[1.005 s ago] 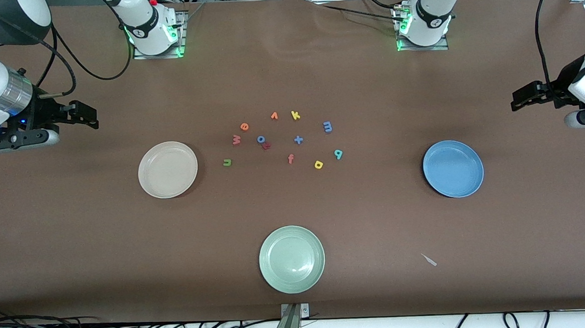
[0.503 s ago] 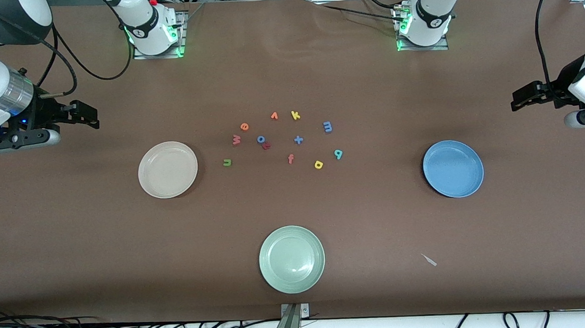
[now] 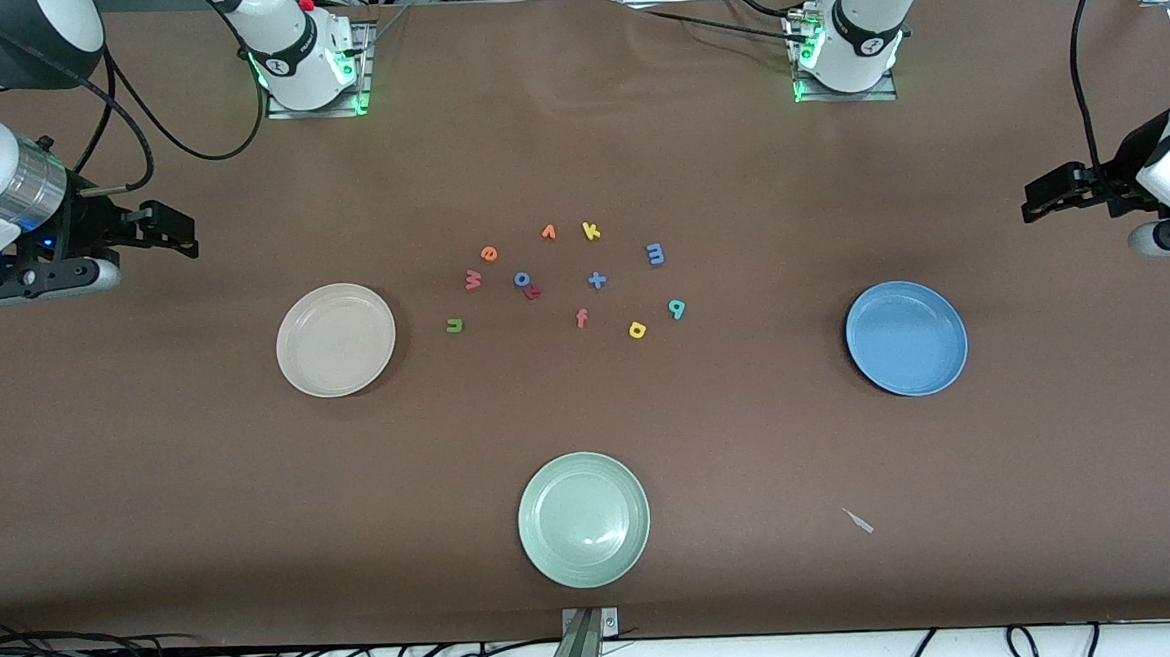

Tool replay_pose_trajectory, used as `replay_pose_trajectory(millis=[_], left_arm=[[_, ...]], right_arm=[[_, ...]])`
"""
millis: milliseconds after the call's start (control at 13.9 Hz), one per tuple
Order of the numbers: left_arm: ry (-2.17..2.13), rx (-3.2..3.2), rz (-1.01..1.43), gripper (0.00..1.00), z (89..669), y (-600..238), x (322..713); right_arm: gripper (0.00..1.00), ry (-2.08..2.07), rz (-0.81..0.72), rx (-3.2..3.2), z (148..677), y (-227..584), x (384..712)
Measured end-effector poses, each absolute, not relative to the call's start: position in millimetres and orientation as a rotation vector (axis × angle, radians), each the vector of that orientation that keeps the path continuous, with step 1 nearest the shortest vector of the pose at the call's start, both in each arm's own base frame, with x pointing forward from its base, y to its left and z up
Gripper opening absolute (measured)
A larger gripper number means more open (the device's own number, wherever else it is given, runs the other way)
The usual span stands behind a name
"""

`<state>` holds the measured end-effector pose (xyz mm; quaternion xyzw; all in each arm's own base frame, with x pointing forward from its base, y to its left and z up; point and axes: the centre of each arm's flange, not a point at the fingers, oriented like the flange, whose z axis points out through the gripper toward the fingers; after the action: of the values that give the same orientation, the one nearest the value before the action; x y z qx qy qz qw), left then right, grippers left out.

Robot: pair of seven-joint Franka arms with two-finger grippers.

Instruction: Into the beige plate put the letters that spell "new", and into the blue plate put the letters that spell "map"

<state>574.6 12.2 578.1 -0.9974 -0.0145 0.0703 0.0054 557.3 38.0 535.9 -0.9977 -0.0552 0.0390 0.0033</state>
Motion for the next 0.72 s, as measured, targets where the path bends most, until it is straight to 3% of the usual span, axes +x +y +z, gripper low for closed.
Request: replay_pose_trajectory(millis=[718], left_arm=[[-0.045,-3.123,0.232,1.00,573.7,12.4,576.5]], right_arm=[[1.00,-0.173,0.125,-3.128,535.1,38.0,557.1]])
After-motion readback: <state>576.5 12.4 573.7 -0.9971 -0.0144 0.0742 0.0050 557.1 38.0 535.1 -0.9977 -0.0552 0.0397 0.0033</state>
